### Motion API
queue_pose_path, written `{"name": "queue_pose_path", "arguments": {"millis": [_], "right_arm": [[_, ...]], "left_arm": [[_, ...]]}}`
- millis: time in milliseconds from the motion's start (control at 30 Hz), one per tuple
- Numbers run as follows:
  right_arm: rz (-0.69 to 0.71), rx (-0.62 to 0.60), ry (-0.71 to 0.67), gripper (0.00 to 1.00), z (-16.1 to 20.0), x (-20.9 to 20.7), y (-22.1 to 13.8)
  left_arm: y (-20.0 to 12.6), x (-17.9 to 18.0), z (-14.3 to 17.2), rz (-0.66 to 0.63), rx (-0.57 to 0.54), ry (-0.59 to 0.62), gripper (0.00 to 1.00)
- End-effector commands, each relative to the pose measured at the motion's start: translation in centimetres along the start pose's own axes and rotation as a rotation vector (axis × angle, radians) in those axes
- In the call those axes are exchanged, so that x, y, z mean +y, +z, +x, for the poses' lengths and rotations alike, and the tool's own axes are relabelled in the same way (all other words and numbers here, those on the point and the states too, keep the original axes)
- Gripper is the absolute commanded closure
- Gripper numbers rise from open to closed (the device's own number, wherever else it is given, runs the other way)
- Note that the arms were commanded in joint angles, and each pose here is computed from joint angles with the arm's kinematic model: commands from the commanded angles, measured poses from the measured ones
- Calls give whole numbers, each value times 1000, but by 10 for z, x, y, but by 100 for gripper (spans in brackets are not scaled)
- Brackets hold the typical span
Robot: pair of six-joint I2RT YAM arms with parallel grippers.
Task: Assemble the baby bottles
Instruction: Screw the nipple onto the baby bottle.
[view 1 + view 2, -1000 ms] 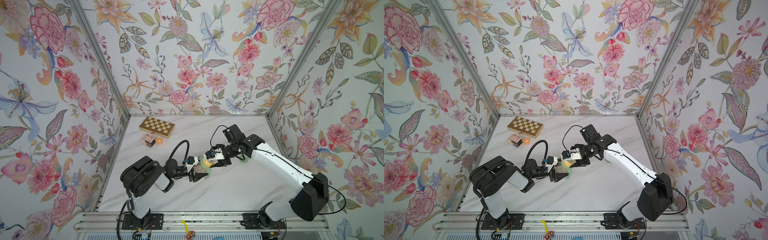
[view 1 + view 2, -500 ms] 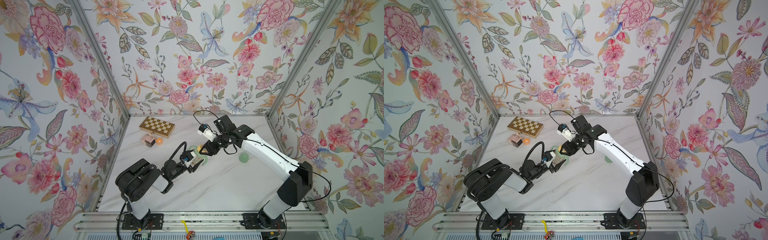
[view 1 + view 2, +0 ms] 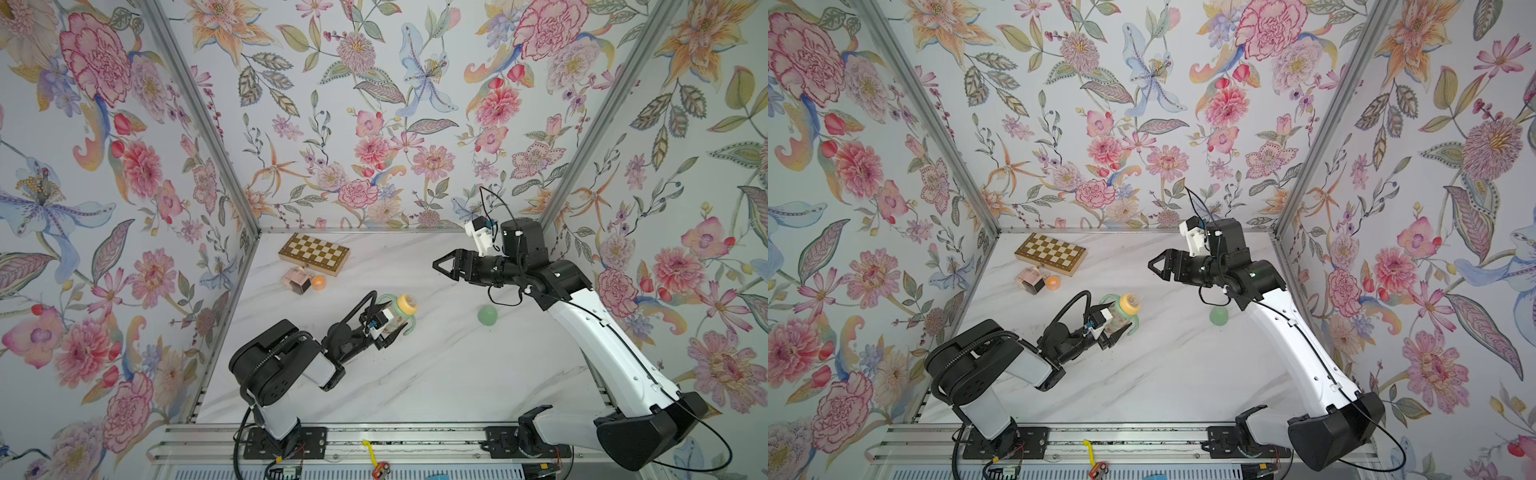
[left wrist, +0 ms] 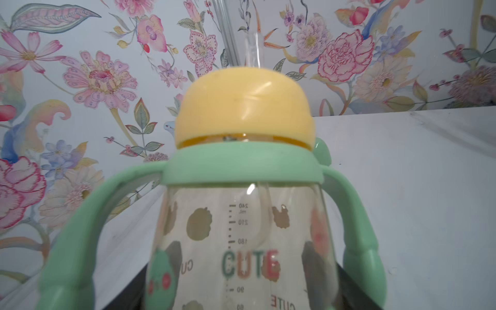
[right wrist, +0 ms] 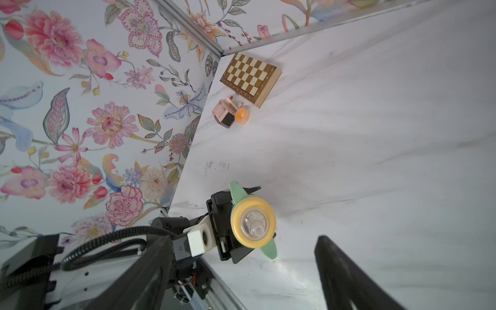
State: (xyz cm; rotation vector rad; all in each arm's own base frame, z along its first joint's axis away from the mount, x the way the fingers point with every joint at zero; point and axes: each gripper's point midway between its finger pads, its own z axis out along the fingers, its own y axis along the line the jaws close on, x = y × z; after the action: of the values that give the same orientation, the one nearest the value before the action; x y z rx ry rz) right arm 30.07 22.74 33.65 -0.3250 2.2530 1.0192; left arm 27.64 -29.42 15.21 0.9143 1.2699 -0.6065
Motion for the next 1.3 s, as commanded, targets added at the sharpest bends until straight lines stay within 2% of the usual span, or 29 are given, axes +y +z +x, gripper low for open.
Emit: {"name": "queue_pose_path", "arguments": {"millis": [0,33,67,100,133,200,333,600,1000,1100,1267], "right_arm": [[-174,137,-609,14,44,8,10],[-234,168,-879,14,71,5,8],[-265,175,-1078,10,95,-1,8],[-278,169,-1206,8,108,-5,9],[-277,153,-1291,8,111,-8,9],[-251,130,-1326,9,100,-10,11],[-297,208,-1481,10,120,-13,26],[-395,274,-1542,12,138,-1,48],[-413,329,-1530,17,144,-7,58],[-425,345,-1528,22,146,-6,59],[-443,350,-1519,42,148,0,57]], "left_arm": [[-8,-28,-68,231,-269,-65,100],[-9,-34,-74,288,-295,-102,100],[-8,-40,-76,345,-300,-131,100],[-6,-45,-76,386,-300,-150,100],[-6,-47,-75,400,-295,-160,100],[-6,-49,-72,406,-287,-160,100],[-4,-52,-71,437,-284,-176,100],[-3,-53,-64,444,-269,-181,100],[-4,-56,-63,462,-264,-186,100],[-3,-56,-61,465,-261,-184,100],[-3,-55,-62,462,-265,-180,100]]}}
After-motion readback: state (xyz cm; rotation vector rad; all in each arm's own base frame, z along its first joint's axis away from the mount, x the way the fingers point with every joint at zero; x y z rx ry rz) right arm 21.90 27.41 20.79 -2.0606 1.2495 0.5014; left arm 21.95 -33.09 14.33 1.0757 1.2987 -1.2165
